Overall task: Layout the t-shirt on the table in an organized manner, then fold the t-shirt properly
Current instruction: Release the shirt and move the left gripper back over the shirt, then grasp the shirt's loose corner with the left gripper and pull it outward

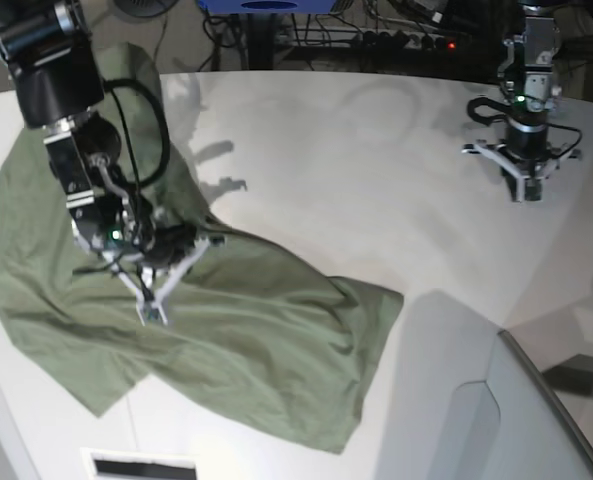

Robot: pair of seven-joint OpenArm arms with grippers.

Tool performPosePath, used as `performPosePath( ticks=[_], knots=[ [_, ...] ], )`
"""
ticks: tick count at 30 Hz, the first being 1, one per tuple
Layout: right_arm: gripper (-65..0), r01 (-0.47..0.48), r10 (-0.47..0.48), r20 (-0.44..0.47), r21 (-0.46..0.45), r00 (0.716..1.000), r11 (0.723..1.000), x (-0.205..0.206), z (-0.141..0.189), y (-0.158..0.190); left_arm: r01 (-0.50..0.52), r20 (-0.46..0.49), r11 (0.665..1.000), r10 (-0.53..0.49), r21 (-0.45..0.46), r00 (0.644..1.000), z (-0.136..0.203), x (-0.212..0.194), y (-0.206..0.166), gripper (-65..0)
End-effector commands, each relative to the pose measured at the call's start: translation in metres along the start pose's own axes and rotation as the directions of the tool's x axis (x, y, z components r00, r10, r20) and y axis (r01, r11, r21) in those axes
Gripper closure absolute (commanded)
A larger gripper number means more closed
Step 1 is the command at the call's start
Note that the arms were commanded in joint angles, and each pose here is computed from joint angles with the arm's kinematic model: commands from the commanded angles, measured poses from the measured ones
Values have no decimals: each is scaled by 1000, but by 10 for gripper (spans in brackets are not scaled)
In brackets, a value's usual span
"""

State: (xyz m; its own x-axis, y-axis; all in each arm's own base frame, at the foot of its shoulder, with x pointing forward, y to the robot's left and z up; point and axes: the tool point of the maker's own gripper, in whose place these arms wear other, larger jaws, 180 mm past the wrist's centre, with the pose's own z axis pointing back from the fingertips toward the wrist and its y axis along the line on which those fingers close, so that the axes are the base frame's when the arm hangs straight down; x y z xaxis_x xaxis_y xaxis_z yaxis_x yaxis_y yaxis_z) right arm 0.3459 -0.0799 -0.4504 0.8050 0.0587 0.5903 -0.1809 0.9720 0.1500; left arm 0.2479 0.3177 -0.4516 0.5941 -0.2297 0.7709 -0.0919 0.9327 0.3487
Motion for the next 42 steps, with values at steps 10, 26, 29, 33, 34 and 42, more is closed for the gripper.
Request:
performPosePath(
  ticks=[10, 26, 29, 33, 34, 42],
  knots=[
    [0, -1, -1, 64, 33, 998, 999, -1, 16, 13, -133, 47, 991, 134, -26, 990, -44, 82, -36, -145],
    [0, -16, 16, -13, -3, 1000, 1000, -41, 20, -7, -513, -125, 825, 498, -238, 858, -74, 88, -113, -318],
    [0, -17, 16, -19, -5, 1000, 1000, -44, 20, -7, -569, -145, 775, 552, -274, 821, -71, 90, -118, -318],
    [0, -24, 24, -23, -13, 999, 1000, -46, 21, -12, -595, -152, 747, 578, -296, 802, -71, 95, -124, -319],
    [0, -24, 24, -23, -13, 999, 1000, -46, 21, -12, -593, -150, 748, 577, -299, 803, -71, 97, -125, -319],
    [0, -28, 27, -34, -20, 999, 999, -49, 21, -16, -599, -113, 737, 597, -314, 794, -78, 122, -120, -400]
  ],
)
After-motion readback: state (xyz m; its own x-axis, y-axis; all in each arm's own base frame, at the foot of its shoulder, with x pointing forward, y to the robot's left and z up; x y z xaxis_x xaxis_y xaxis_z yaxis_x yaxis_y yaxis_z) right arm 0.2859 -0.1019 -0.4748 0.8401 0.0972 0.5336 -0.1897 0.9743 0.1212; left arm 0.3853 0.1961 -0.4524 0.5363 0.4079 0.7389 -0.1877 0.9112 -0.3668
